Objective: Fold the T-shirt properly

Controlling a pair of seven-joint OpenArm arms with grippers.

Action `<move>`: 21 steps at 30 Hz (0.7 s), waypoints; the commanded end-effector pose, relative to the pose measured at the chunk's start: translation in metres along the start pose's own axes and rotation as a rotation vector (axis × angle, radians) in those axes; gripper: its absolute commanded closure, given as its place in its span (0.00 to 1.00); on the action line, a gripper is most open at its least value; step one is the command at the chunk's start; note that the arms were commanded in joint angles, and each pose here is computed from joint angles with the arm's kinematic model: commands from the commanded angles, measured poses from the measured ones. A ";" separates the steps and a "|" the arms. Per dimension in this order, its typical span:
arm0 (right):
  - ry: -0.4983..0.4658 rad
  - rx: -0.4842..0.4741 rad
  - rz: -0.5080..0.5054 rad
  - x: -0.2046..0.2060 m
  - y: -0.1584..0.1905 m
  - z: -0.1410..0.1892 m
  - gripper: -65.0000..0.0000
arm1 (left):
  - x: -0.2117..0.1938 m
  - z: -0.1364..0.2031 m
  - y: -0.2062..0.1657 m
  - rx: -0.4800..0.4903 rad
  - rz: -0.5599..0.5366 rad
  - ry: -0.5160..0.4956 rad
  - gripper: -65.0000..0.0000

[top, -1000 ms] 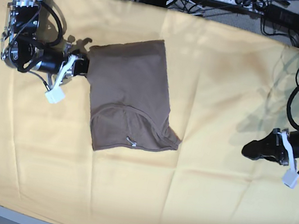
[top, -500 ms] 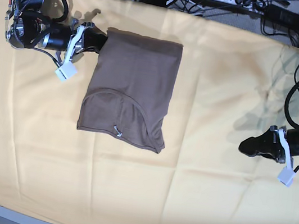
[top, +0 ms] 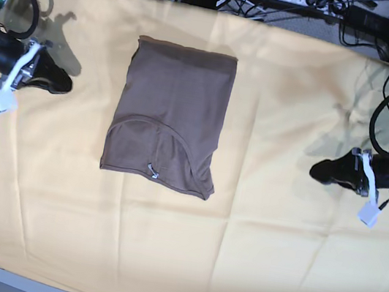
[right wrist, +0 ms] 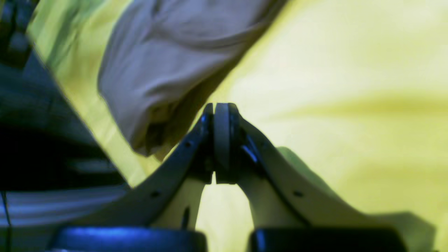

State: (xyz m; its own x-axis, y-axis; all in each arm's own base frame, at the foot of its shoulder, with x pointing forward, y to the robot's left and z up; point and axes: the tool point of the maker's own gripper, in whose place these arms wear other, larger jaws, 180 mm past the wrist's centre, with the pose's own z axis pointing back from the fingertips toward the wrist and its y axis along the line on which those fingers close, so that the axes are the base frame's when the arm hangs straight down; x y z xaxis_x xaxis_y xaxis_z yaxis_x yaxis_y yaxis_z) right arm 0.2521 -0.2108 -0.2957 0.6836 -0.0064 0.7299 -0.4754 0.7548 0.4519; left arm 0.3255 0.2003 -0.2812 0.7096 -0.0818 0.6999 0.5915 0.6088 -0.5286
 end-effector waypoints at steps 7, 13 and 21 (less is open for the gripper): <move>0.001 -0.093 0.069 -0.005 0.008 0.043 1.00 | -0.011 0.019 -0.023 0.013 -0.100 0.044 1.00; 0.074 -0.189 0.104 -0.029 0.022 0.079 1.00 | -0.028 0.027 -0.067 0.008 -0.227 0.104 1.00; 0.206 -0.331 0.063 -0.068 0.027 0.134 1.00 | -0.072 0.057 -0.110 0.069 -0.261 0.176 1.00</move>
State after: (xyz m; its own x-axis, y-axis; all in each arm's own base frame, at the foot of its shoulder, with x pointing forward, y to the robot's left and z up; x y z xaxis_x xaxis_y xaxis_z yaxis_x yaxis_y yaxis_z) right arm 0.1155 -0.2775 -0.2719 0.7870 0.1407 0.6007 -0.3229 0.9236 0.2067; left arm 0.1853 0.1850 -0.2538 0.6161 -0.3686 0.6961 0.7240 0.6131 -0.3161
